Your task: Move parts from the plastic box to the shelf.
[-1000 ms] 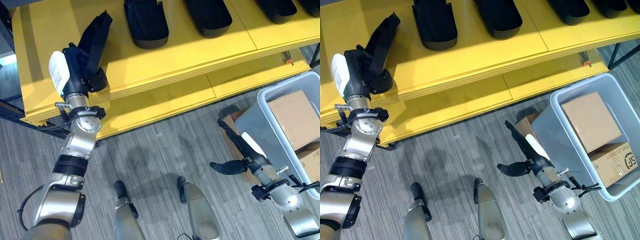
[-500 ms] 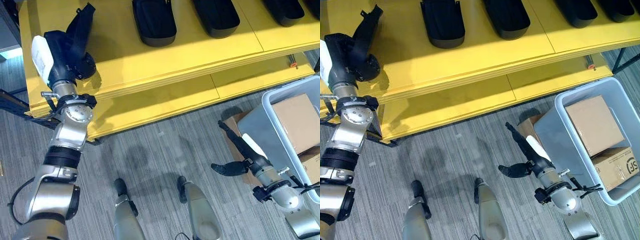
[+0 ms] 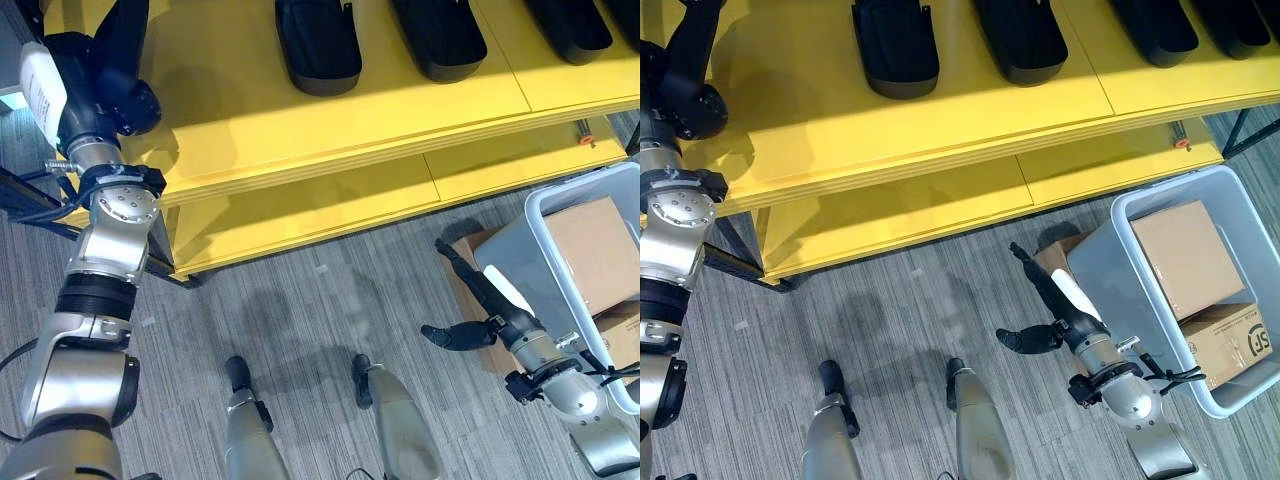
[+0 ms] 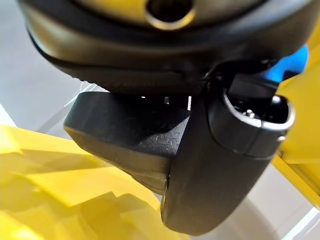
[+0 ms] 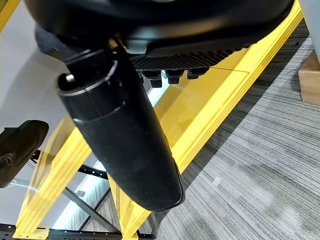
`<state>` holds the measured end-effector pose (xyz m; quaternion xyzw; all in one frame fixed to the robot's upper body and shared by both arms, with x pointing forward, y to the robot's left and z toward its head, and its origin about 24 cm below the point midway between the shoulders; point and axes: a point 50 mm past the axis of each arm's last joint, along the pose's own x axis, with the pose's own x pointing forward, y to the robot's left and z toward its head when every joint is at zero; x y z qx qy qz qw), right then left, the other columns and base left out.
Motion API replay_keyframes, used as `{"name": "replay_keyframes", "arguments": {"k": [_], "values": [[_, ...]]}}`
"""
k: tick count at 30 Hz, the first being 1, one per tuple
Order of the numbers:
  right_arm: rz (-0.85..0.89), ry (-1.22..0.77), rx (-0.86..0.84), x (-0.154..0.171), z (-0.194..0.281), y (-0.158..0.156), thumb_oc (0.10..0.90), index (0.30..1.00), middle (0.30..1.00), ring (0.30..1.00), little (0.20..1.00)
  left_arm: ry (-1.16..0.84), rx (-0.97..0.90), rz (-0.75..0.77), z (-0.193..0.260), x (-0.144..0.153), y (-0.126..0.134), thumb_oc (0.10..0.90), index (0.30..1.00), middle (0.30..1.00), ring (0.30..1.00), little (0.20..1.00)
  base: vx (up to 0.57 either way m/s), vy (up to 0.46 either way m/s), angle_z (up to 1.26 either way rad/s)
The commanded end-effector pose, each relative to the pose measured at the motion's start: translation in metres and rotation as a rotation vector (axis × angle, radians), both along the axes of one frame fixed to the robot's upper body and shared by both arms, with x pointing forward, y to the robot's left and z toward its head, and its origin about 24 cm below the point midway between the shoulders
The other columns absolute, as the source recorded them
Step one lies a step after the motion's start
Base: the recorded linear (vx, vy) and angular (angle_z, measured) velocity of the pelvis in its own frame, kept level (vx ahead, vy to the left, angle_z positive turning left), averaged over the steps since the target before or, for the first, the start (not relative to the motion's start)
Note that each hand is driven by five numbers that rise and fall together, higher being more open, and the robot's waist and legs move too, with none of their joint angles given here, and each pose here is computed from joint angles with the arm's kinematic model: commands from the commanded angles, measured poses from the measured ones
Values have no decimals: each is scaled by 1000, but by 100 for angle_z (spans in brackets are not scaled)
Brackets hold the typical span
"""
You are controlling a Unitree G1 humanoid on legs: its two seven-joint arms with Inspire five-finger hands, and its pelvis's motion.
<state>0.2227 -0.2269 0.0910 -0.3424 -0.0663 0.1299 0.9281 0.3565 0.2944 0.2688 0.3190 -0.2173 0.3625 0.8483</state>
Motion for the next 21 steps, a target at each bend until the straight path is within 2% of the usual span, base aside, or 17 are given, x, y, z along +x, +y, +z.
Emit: {"name": "replay_keyframes", "arguments": {"k": [1,12,13,14,15,16,21], "values": [[35,-175,31,0,26,5,900,1000,1000,1000,1000,-276,103,6,62,-17,-7,400,300,300,300,300,0,0,0],[32,-155,-6,-3,23,2,900,1000,1000,1000,1000,-242,164,31,65,-12,-17,400,300,300,300,300,0,0,0],[31,-153,-11,-2,24,2,900,1000,1000,1000,1000,-238,165,34,66,-12,-17,416,322,322,322,322,0,0,0],[31,-153,-13,-2,24,1,900,1000,1000,1000,1000,-239,164,32,66,-11,-18,602,583,583,583,583,0,0,0],[27,-150,-14,-2,24,1,900,1000,1000,1000,1000,-235,161,30,66,-11,-19,865,951,951,951,951,0,0,0],[24,-151,-15,-2,24,0,900,1000,1000,1000,1000,-230,159,23,65,-10,-20,900,1000,1000,1000,1000,0,0,0],[9,-136,-17,-1,20,-1,900,1000,1000,1000,1000,-203,145,1,64,-6,-23,900,1000,1000,1000,1000,0,0,0]]}}
